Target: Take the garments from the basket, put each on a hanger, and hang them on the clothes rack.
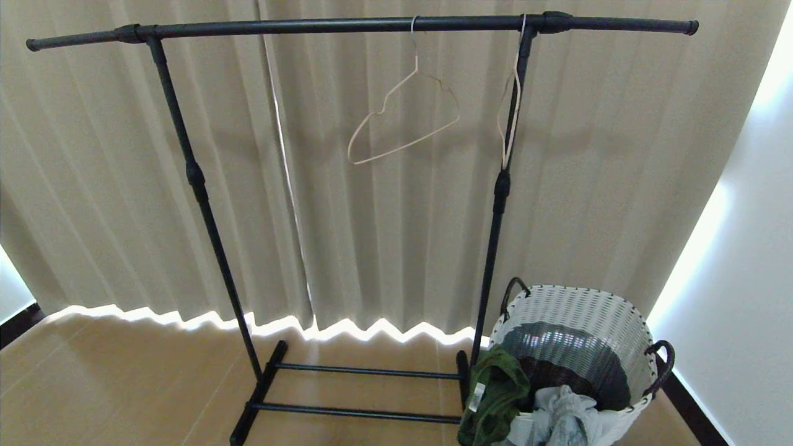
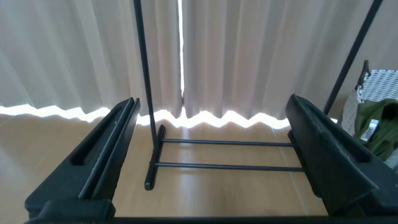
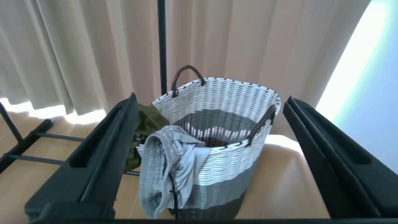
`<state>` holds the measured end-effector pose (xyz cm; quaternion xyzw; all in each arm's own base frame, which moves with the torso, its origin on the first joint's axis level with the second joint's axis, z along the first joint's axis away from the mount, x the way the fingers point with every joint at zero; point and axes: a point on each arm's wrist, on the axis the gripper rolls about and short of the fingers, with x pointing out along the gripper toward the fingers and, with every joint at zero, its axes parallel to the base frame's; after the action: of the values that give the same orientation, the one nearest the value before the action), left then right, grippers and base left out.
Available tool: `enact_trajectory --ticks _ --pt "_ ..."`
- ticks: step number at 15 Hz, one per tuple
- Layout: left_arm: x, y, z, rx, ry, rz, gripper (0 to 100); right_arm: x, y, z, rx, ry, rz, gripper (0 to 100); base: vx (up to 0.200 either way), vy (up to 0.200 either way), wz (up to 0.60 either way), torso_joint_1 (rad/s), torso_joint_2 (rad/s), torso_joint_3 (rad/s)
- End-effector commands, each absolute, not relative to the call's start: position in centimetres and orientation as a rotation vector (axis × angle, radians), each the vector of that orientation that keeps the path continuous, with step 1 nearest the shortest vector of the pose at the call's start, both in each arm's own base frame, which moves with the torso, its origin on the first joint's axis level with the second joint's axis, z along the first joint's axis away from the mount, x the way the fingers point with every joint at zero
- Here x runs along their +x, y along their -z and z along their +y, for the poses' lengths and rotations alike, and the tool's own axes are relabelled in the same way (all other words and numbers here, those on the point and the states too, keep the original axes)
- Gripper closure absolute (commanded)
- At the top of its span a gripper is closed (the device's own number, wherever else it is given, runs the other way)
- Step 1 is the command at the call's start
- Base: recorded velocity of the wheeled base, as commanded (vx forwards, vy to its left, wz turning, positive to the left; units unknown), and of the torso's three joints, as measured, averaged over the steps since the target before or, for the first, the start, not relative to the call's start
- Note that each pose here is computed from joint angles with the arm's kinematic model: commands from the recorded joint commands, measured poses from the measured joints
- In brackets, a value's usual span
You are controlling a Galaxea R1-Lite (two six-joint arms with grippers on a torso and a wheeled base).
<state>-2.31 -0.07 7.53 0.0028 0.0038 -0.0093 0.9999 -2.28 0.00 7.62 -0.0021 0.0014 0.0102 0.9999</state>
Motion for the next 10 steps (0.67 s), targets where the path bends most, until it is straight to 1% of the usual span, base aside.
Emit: enact_trajectory --ticks 1,2,10 --pt "-2.3 -7.51 -0.08 0.006 0.018 0.009 0 -2.28 -7.61 0.0 -0.005 -0.021 0.003 0 0.0 0.0 0.0 0.0 0.0 0.0" --pt "-2.32 -7.55 -0.08 0.006 0.018 0.008 0 -2.28 -7.61 0.0 -0.005 -0.021 0.003 0 0.0 0.0 0.0 0.0 0.0 0.0" --pt "-2.3 -7.51 -0.08 0.008 0.02 0.009 0 -2.28 -7.61 0.0 -0.005 -0.021 0.003 0 0.2 0.0 0.0 0.002 0.0 0.002"
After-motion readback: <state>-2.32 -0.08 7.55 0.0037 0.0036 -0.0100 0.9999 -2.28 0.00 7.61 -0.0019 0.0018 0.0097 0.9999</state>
